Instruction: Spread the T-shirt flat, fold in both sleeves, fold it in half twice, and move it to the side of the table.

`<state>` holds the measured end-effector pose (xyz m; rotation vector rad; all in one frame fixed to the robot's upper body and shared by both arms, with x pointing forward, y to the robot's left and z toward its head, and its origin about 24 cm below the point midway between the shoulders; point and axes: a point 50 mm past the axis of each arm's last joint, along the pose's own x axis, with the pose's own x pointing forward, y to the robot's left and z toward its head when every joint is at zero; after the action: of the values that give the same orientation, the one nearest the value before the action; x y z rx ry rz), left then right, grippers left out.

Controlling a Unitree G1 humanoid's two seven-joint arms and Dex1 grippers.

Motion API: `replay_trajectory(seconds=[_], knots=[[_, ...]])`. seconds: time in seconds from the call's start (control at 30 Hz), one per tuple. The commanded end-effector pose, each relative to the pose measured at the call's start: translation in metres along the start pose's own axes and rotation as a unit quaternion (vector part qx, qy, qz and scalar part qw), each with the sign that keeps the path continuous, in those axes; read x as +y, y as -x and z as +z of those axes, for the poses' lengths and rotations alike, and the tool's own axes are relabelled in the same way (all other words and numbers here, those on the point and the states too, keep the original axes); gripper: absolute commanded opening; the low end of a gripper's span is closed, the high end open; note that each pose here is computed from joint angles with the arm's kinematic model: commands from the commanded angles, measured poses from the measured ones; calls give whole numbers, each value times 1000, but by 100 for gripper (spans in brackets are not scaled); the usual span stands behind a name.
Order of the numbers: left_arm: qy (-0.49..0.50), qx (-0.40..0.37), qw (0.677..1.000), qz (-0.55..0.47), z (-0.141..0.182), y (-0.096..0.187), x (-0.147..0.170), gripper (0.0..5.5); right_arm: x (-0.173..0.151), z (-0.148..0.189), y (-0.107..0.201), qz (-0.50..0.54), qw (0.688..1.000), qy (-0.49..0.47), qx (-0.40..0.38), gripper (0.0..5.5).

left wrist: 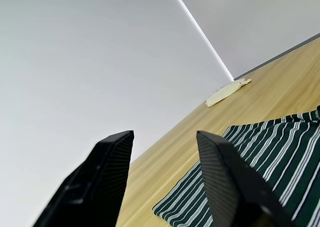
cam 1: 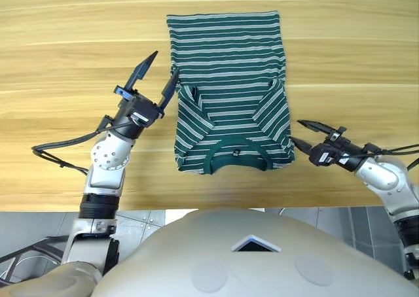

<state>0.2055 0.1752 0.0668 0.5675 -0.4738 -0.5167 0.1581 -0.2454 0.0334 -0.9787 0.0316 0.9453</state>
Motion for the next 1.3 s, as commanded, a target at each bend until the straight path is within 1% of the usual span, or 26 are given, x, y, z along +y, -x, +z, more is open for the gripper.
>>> replay_trajectory(seconds=[0.03, 0.1, 0.17, 0.27, 0.37, 0.47, 0.63, 0.77, 0.9, 0.97, 1.03, 1.1, 1.17, 1.2, 1.27, 1.3], knots=[[-3, 5, 1000, -7, -2, 0, 0, 235, -23, 23, 2, -28, 998, 26, -56, 246], [-2, 10, 1000, -15, -4, 1, -3, 235, -25, 31, -2, -29, 996, 25, -76, 246], [-4, 20, 999, -32, -8, 3, -9, 235, -24, 33, -4, -24, 996, 24, -80, 246], [-14, 47, 994, -94, -17, 9, -25, 235, -23, 34, -5, -21, 996, 24, -81, 246], [-23, 60, 988, -139, -26, 9, -41, 235, -7, 26, -16, 16, 997, 3, -70, 246], [-29, 55, 987, -151, -27, 4, -46, 235, 8, 12, -21, 39, 998, -21, -42, 246], [-62, 60, 975, -204, -36, -3, -55, 235, 20, 2, -19, 60, 997, -40, -12, 246], [-86, 64, 963, -246, -42, -7, -63, 235, 23, -2, -16, 59, 997, -46, -4, 246], [-95, 77, 955, -271, -49, -2, -69, 235, 30, -10, -7, 60, 996, -68, 19, 246], [-96, 87, 954, -272, -53, 1, -69, 235, 32, -11, -6, 61, 996, -70, 15, 246], [-94, 96, 953, -270, -56, 3, -69, 235, 22, -2, -9, 39, 997, -67, -20, 246], [-93, 102, 953, -270, -59, 5, -69, 235, -8, 20, -10, -26, 993, -64, -92, 246], [-91, 105, 953, -270, -60, 7, -70, 235, -34, 32, -10, -79, 985, -62, -139, 246], [-90, 105, 953, -270, -61, 8, -71, 235, -43, 32, -12, -96, 983, -60, -143, 246], [-89, 104, 954, -266, -60, 8, -73, 235, -54, 24, -22, -113, 985, -48, -120, 246], [-89, 98, 956, -261, -59, 7, -73, 235, -57, 14, -31, -121, 987, -46, -93, 246]])
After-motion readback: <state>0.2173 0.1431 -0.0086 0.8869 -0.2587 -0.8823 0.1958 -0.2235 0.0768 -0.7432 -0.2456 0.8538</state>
